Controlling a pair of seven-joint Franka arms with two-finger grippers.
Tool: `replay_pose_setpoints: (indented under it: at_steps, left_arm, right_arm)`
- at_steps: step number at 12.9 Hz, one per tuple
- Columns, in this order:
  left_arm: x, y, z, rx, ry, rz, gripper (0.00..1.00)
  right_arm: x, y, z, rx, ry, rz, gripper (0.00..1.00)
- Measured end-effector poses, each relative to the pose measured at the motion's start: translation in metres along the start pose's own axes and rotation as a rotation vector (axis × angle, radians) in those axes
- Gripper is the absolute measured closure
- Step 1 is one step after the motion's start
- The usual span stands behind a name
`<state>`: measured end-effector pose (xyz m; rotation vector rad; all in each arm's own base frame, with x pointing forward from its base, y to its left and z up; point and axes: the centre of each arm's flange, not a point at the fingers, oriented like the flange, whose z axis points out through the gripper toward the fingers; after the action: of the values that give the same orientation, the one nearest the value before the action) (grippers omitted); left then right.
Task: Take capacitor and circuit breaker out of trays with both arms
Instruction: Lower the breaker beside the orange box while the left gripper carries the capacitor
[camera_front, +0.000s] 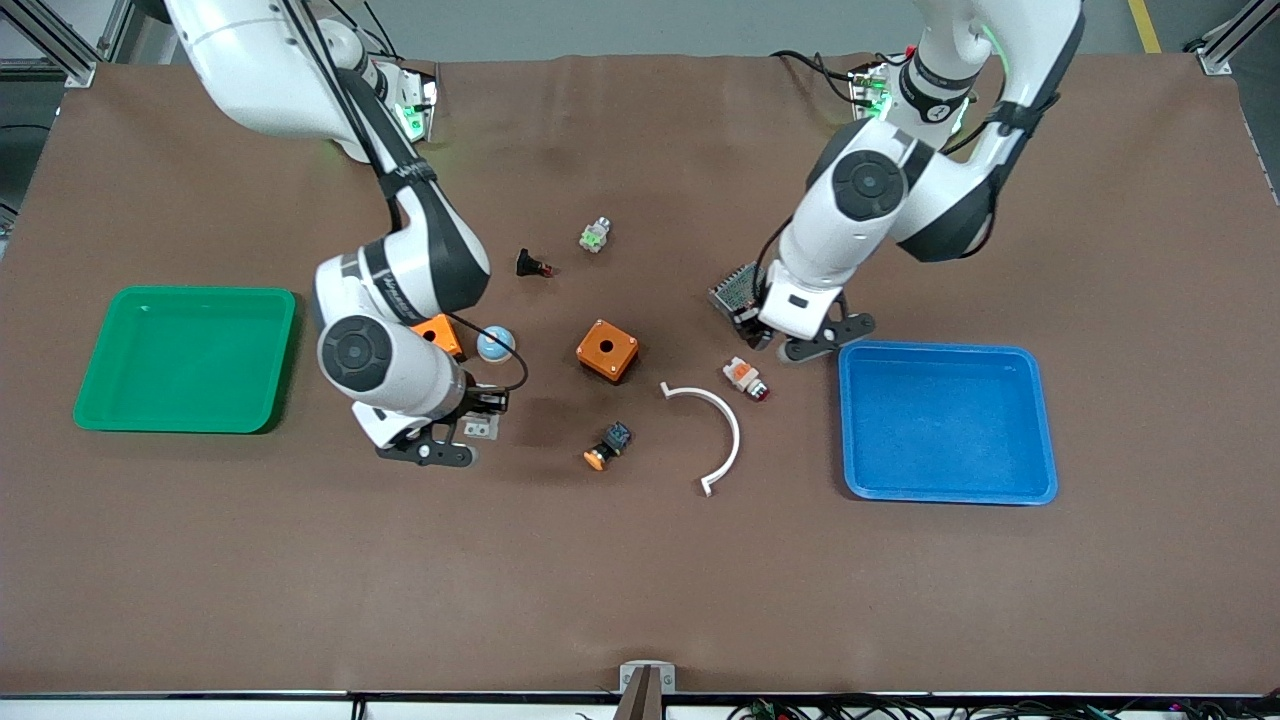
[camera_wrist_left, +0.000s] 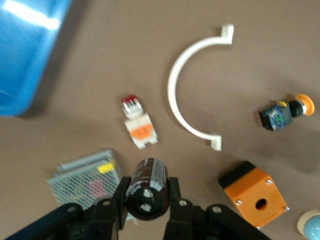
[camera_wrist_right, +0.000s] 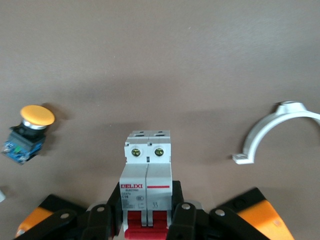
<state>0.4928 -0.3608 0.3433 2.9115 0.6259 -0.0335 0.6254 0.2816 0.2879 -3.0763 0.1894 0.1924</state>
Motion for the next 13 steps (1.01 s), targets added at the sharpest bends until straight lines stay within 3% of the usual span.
replay_pose_setpoints:
  at_steps: [4,8,13]
  left_arm:
    - [-0.041,0.02,0.059,0.028,-0.023,-0.012,0.65]
    - [-0.069,0.031,0.113,0.079,-0.025,-0.032,0.65]
    - [-0.079,0.057,0.144,0.077,-0.036,-0.076,0.65]
  right_arm:
    - [0.001,0.006,0.051,-0.003,-0.016,0.02,0.6]
    - [-0.005,0.002,0.059,-0.009,-0.028,0.013,0.6]
    - [-0.007,-0.003,0.063,-0.011,-0.032,0.006,0.6]
